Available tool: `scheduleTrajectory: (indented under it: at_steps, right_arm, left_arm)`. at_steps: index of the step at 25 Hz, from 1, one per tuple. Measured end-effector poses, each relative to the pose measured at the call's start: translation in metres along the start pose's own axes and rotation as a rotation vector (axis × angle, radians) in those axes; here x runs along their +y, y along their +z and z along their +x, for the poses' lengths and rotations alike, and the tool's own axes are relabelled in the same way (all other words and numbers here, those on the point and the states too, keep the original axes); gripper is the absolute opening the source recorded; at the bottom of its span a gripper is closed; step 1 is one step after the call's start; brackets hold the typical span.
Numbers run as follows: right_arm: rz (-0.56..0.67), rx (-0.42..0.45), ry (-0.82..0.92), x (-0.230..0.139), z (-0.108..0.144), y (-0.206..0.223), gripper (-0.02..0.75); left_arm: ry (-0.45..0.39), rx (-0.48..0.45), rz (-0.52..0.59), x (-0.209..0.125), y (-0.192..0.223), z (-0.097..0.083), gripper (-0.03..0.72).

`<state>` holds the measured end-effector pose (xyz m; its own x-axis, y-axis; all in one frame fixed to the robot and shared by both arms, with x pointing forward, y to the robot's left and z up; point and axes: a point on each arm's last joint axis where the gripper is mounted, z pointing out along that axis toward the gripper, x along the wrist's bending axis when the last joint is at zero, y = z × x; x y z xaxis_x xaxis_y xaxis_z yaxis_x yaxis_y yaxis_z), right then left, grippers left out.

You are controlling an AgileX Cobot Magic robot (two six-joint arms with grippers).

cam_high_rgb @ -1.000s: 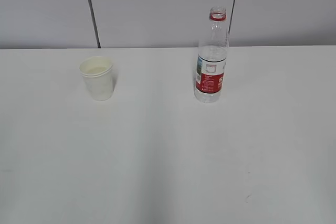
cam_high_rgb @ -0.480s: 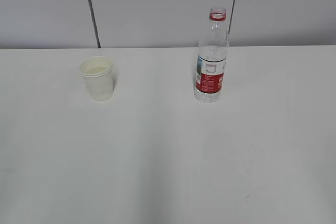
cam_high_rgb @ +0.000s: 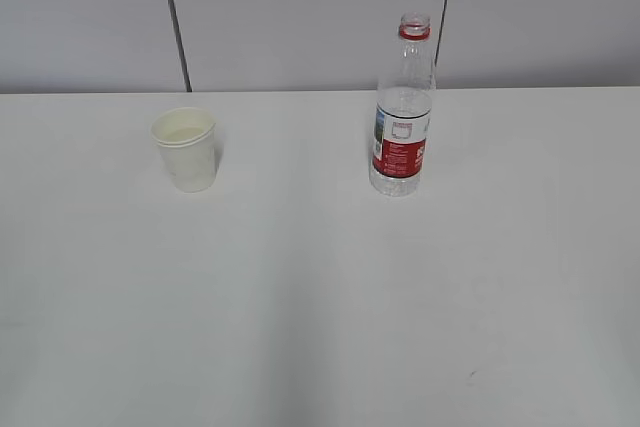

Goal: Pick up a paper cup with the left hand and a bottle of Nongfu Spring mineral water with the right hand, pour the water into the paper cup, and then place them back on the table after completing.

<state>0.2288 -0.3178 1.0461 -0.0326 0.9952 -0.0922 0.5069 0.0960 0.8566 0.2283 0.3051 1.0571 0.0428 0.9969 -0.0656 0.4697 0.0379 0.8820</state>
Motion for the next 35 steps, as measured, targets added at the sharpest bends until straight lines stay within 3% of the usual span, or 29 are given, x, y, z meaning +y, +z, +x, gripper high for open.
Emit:
scheduleTrajectory:
  at_steps: [10,35]
  right_arm:
    - [0.005,-0.072,0.041,-0.0004,0.0008,-0.0012,0.572]
    - [0.006,-0.074,0.044,-0.0005,0.001,-0.0013,0.572]
  left_arm:
    - [-0.004,-0.003,0.0,-0.0001,0.0,-0.0006,0.357]
    - [-0.009,-0.013,0.001,-0.0002,0.0,-0.0014,0.29]
